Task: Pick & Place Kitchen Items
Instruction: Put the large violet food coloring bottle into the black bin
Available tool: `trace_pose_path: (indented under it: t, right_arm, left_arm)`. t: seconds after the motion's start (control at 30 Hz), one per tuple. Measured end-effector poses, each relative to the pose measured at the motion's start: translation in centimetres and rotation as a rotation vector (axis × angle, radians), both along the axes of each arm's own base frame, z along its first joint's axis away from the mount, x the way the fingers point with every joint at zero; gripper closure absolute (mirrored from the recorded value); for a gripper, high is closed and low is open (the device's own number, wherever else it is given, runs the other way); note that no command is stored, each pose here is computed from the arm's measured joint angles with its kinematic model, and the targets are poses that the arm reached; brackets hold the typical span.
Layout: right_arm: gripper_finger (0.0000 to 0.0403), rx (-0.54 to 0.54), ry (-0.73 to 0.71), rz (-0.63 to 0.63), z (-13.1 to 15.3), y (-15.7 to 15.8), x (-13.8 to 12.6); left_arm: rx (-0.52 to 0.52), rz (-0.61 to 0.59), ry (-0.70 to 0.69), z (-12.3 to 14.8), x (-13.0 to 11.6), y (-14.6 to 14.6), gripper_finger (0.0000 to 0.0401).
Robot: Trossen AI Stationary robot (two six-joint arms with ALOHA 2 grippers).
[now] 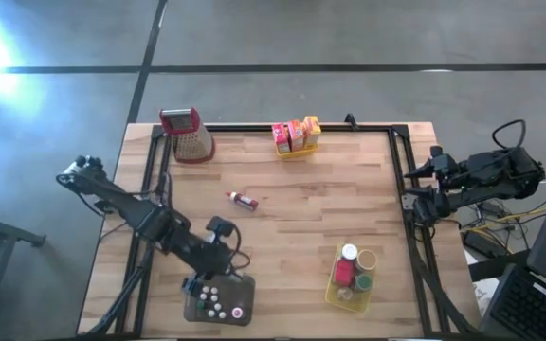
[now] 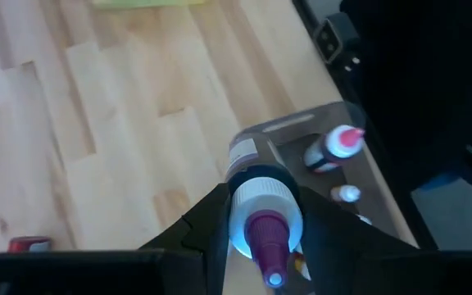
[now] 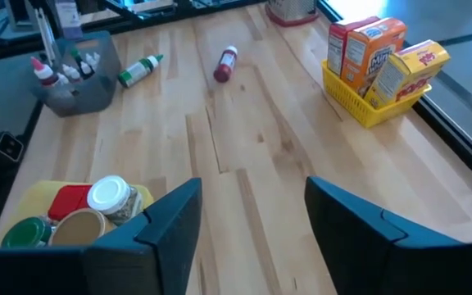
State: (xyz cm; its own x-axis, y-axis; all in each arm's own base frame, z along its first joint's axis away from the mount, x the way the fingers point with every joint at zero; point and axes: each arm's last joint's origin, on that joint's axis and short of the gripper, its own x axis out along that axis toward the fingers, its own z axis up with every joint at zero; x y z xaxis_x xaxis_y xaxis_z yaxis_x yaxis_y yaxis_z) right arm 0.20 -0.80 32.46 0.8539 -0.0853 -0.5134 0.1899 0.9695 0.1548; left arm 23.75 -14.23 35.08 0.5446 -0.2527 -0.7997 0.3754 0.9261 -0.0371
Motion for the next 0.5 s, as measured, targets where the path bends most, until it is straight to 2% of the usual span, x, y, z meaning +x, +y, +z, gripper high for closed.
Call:
trace_pose_path:
  t: [0.13,0.5]
  right_arm:
    - [0.0197,0.002,-0.007,0.0,0.0,0.0,-0.2]
    - [0.0214,0.0,-0.002,0.0,-0.1,0.0,-0.1]
  left_arm:
    - [0.021,-0.035,0.044,-0.1,0.4,-1.9,0.0275]
    - [0.171,-0.092,0.259,-1.5,2.5,-6.0,0.0275]
